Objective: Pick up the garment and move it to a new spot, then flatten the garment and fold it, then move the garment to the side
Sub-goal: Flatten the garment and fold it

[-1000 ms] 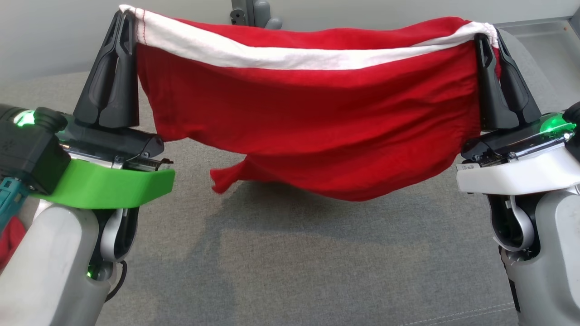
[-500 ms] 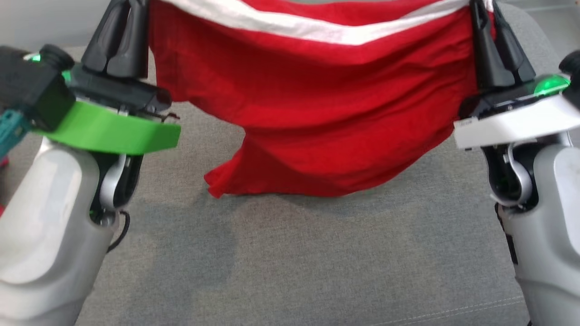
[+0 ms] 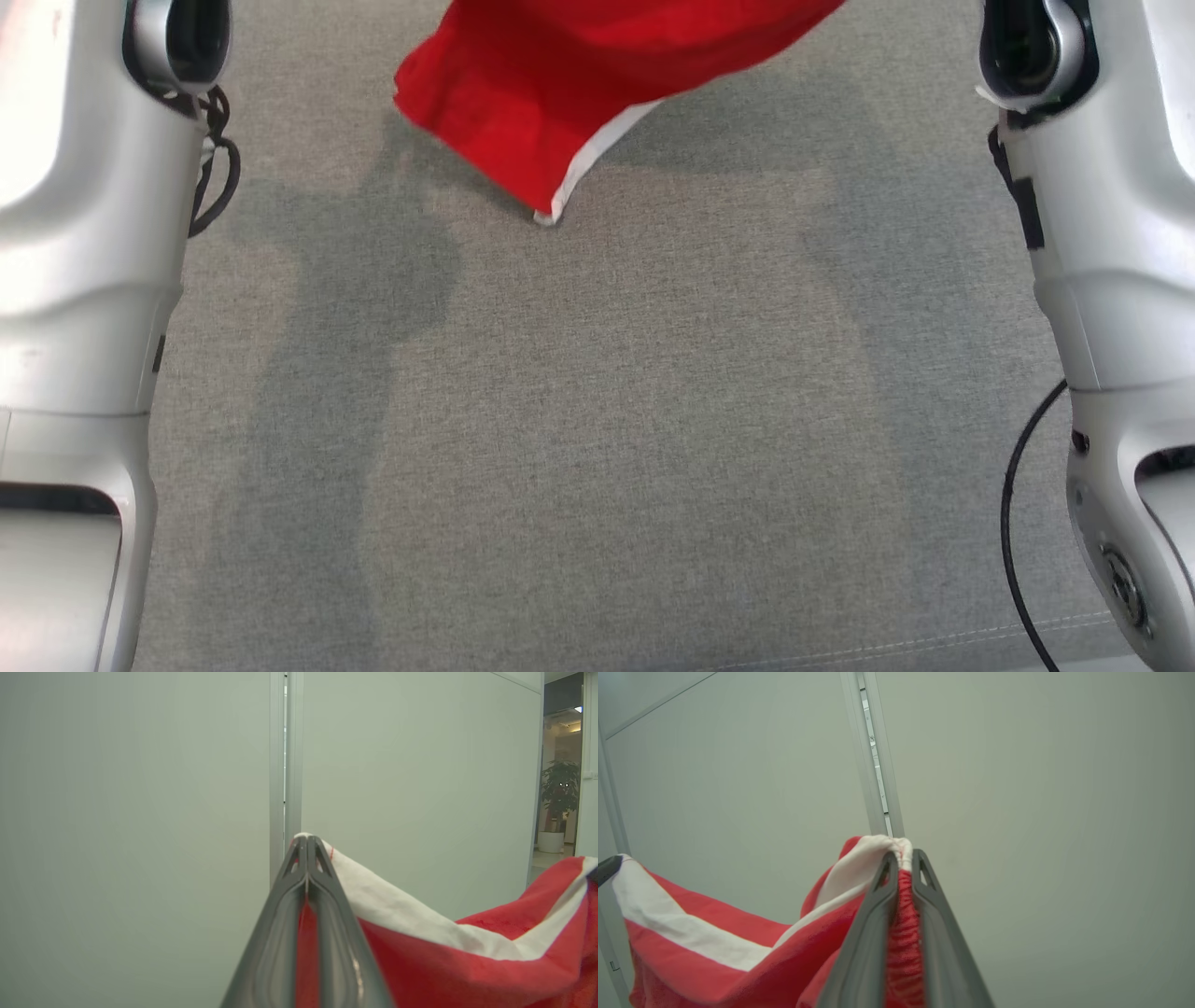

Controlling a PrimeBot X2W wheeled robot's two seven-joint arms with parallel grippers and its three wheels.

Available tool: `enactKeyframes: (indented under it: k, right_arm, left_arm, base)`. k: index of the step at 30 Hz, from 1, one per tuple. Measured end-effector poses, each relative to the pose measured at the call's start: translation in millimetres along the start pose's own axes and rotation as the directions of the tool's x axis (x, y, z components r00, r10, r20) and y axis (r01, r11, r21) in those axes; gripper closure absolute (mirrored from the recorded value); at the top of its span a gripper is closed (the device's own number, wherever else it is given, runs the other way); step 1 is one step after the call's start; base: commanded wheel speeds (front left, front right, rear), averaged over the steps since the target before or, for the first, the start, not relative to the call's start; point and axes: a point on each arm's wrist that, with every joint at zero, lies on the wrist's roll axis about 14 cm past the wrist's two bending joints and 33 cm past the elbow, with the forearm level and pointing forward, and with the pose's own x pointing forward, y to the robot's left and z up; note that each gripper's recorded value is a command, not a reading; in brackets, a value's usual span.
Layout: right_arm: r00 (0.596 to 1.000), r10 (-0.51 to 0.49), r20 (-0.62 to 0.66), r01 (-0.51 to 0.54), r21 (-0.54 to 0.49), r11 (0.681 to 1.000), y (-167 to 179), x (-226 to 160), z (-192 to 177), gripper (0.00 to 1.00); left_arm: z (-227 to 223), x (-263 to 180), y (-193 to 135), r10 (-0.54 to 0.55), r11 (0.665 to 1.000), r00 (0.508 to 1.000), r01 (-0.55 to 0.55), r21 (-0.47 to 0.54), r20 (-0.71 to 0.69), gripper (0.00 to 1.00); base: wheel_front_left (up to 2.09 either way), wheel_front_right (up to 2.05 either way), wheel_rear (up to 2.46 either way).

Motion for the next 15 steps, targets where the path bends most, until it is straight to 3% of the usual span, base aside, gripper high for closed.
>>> enactKeyframes:
  k: [8, 15]
  right_arm:
    - [0.998, -0.06, 0.019, 0.058, 0.085, 0.995, -7.7, 31.6, -6.8, 1.0]
    - [0.972, -0.091, -0.219, 0.115, 0.098, 0.988, -12.7, -9.2, -97.3, 1.0]
  left_arm:
    - [-23.6, 16.4, 29.8, 0.093, 0.995, 0.994, -0.095, -0.04, -0.059, 1.0]
    - [-115.7, -31.4, 36.8, 0.149, 0.98, 0.944, -0.181, -0.085, -0.294, 1.0]
  base:
    - [0.0, 0.0, 0.0]
    - [0.0, 0.0, 0.0]
